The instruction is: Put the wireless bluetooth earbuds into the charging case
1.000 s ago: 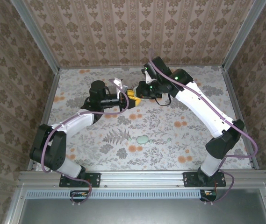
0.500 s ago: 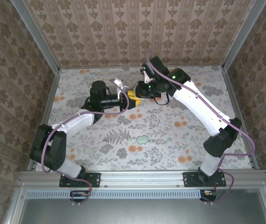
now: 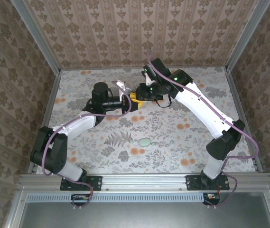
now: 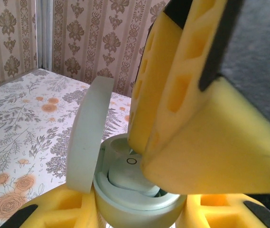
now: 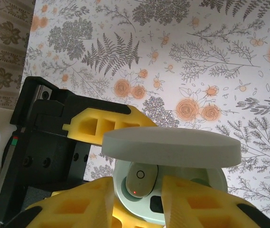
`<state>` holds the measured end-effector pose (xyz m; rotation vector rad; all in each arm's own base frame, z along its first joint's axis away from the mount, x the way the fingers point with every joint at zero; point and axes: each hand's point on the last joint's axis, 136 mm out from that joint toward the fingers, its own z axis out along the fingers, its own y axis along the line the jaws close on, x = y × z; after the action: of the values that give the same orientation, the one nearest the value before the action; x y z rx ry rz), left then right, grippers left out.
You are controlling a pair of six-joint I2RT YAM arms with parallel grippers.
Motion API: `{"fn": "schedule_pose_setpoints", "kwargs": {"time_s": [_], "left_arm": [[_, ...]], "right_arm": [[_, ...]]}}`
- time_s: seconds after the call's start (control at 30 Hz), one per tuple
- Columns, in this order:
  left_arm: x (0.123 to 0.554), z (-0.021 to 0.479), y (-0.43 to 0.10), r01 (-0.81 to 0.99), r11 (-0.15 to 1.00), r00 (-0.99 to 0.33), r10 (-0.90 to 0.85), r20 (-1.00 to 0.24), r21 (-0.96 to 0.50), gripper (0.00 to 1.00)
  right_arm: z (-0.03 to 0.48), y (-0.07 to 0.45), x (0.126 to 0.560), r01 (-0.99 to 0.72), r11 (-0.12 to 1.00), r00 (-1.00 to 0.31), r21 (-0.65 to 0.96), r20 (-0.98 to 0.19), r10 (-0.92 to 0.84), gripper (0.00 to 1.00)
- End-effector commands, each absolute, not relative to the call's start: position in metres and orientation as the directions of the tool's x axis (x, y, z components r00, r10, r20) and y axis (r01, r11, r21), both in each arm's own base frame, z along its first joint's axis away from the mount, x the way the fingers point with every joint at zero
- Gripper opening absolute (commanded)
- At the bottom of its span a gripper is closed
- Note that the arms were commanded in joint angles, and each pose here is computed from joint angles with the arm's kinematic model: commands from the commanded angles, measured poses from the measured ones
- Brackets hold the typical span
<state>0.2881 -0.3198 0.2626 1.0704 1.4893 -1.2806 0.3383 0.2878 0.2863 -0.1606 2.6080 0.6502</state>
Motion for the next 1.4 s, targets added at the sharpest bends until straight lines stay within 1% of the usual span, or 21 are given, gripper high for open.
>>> {"fn": "schedule_pose_setpoints", "kwargs": {"time_s": [0.0,0.07,0.27,0.43,0.93,1.17,1.37], "left_arm": [[0.286,0.285,-0.322,0.984,0.075,-0.164,0.037,-0.986,-0.161,0.20],[0.286,0.285,-0.322,0.984,0.077,-0.165,0.038,-0.986,-0.162,0.20],[0.285,0.284,-0.321,0.983,0.081,-0.170,0.042,-0.985,-0.166,0.20],[0.289,0.282,-0.321,0.975,0.097,-0.207,0.051,-0.977,-0.202,0.19],[0.297,0.287,-0.316,0.957,0.106,-0.271,0.011,-0.962,-0.269,0.18],[0.300,0.281,-0.311,0.945,0.114,-0.309,0.003,-0.951,-0.307,0.18],[0.309,0.279,-0.300,0.937,0.148,-0.318,-0.006,-0.948,-0.316,0.18]], "right_arm": [[0.289,0.283,0.332,-0.221,0.892,-0.896,0.395,-0.443,-0.026,0.38],[0.292,0.282,0.331,-0.224,0.890,-0.893,0.398,-0.448,-0.024,0.40],[0.307,0.279,0.327,-0.236,0.881,-0.879,0.411,-0.477,-0.013,0.40],[0.318,0.272,0.322,-0.240,0.877,-0.869,0.416,-0.494,-0.003,0.40],[0.326,0.255,0.310,-0.233,0.875,-0.858,0.425,-0.512,0.021,0.40],[0.318,0.228,0.303,-0.182,0.897,-0.864,0.404,-0.501,0.050,0.40],[0.291,0.194,0.291,-0.086,0.917,-0.885,0.390,-0.452,0.109,0.40]]}}
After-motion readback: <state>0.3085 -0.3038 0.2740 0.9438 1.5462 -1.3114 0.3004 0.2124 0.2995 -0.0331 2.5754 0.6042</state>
